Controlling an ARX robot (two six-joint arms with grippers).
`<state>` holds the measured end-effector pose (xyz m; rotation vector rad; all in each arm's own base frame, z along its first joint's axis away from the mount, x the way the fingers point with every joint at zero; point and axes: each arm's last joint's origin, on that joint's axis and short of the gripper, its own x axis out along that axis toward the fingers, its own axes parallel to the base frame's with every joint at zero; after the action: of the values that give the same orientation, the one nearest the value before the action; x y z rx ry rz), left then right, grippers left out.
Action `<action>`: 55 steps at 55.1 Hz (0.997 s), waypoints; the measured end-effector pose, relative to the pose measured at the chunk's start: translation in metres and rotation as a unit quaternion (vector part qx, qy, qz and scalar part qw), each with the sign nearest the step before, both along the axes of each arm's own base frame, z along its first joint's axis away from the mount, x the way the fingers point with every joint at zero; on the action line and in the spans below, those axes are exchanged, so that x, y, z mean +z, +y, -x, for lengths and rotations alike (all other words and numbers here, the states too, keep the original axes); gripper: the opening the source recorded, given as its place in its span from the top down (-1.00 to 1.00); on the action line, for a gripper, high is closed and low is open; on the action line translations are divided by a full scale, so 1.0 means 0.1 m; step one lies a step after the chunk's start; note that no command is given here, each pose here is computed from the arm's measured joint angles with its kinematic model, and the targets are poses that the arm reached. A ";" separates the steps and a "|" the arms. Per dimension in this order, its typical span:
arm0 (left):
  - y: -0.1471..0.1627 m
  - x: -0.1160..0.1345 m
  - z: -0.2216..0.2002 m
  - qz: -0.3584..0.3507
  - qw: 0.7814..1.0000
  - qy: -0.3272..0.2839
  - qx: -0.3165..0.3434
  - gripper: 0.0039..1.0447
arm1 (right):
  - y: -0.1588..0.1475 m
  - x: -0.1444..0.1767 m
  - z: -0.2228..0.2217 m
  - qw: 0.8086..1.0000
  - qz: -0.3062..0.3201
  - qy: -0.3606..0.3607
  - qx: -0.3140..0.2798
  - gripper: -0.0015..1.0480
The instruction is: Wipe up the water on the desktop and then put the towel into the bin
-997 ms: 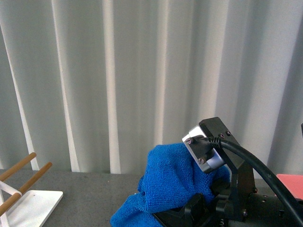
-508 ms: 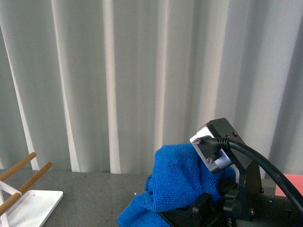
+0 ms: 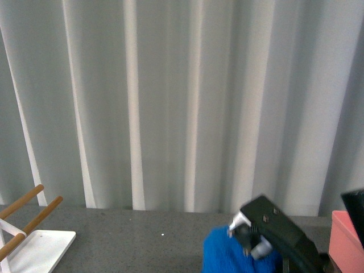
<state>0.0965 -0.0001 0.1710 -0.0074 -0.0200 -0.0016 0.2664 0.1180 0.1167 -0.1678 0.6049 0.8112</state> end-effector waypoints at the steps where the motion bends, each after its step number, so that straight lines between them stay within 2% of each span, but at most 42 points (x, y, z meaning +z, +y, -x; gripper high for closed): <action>1: 0.00 0.00 0.00 0.000 1.000 0.000 0.000 -0.08 | -0.01 -0.03 0.00 1.000 0.005 0.008 0.000 0.88; 7: 0.00 0.00 0.00 0.000 1.000 0.000 0.000 -0.42 | -0.11 -0.30 0.01 0.996 0.073 0.059 -0.010 0.88; 12: 0.00 0.00 0.00 0.000 1.000 0.000 0.000 -0.83 | -0.22 -0.53 -0.08 0.983 0.131 0.123 -0.049 0.88; 14: 0.00 0.00 0.00 0.000 1.000 0.000 0.000 -0.91 | -0.25 -0.59 -0.14 0.978 0.145 0.136 -0.067 0.88; 23: 0.00 0.00 0.00 -0.001 1.000 0.000 0.000 -0.88 | -0.27 -0.78 -0.40 0.962 0.195 0.149 -0.123 0.88; 39: 0.00 0.00 0.00 -0.001 1.000 0.000 0.000 -0.88 | -0.05 -0.76 -0.91 0.951 0.236 0.138 -0.142 0.88; 48: 0.00 0.00 0.00 -0.001 1.000 -0.001 0.000 -0.88 | 0.20 -0.72 -1.18 0.953 0.239 0.124 -0.137 0.88; 55: 0.00 0.00 0.00 -0.001 1.000 -0.001 0.000 -0.88 | 0.63 -0.68 -1.33 0.958 0.232 0.119 -0.120 0.88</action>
<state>0.0964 -0.0001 0.1711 -0.0052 -0.0212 -0.0012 0.3992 0.1810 0.0483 -0.4196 1.0208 0.4445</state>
